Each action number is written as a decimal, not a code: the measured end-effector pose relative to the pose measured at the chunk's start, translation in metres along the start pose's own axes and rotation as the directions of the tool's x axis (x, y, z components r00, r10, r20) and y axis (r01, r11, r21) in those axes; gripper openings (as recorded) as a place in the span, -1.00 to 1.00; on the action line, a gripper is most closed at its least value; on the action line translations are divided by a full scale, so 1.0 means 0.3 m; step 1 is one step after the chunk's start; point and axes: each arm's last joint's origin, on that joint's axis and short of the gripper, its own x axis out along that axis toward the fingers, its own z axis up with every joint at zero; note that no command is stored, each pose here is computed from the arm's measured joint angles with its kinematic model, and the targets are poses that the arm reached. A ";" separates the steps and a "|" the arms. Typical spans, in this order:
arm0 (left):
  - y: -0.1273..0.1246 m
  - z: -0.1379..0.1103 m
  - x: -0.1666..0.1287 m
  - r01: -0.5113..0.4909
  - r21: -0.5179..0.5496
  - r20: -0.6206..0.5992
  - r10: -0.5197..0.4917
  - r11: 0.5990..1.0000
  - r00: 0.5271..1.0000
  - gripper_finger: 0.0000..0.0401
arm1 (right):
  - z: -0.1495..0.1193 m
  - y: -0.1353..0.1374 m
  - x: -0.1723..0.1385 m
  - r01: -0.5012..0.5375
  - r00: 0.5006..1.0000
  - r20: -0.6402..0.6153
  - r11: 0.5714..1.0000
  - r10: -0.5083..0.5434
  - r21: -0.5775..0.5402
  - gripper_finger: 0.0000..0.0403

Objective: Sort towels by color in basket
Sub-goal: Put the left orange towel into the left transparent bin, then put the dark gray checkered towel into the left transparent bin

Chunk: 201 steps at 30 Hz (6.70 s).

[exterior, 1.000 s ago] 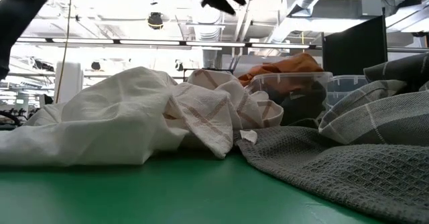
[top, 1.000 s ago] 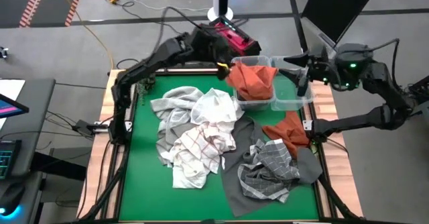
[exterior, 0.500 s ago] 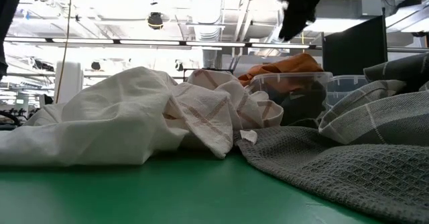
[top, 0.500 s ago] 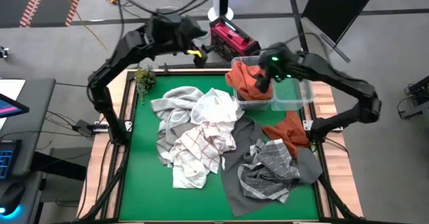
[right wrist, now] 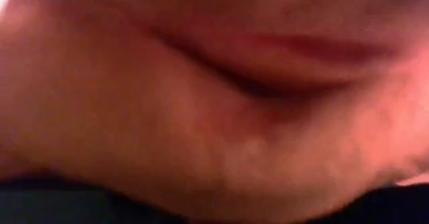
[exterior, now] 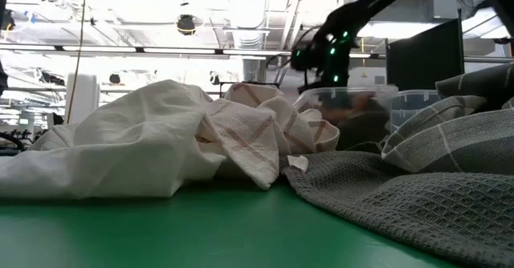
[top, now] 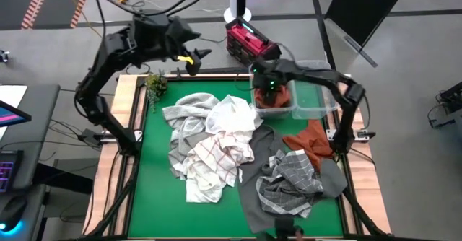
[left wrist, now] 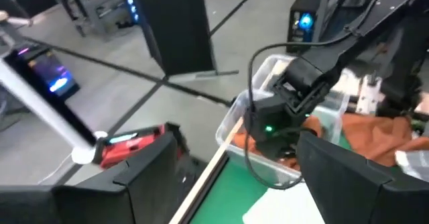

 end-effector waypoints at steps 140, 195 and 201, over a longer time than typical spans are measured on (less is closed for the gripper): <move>-0.194 -0.154 0.145 0.297 0.036 0.504 -0.274 0.954 0.819 0.46 | -0.131 -0.277 -1.162 -0.412 -0.424 0.830 0.893 -0.363 0.180 -0.89; -0.122 -0.202 0.015 0.132 -0.118 0.336 -0.085 0.984 0.938 0.46 | -0.098 0.037 -0.157 -0.213 0.963 0.212 0.953 0.167 0.216 -0.88; -0.117 -0.209 0.000 0.135 -0.130 0.315 -0.088 0.982 0.945 0.46 | -0.110 0.038 -0.060 -0.234 0.969 0.121 0.959 0.217 0.160 -0.80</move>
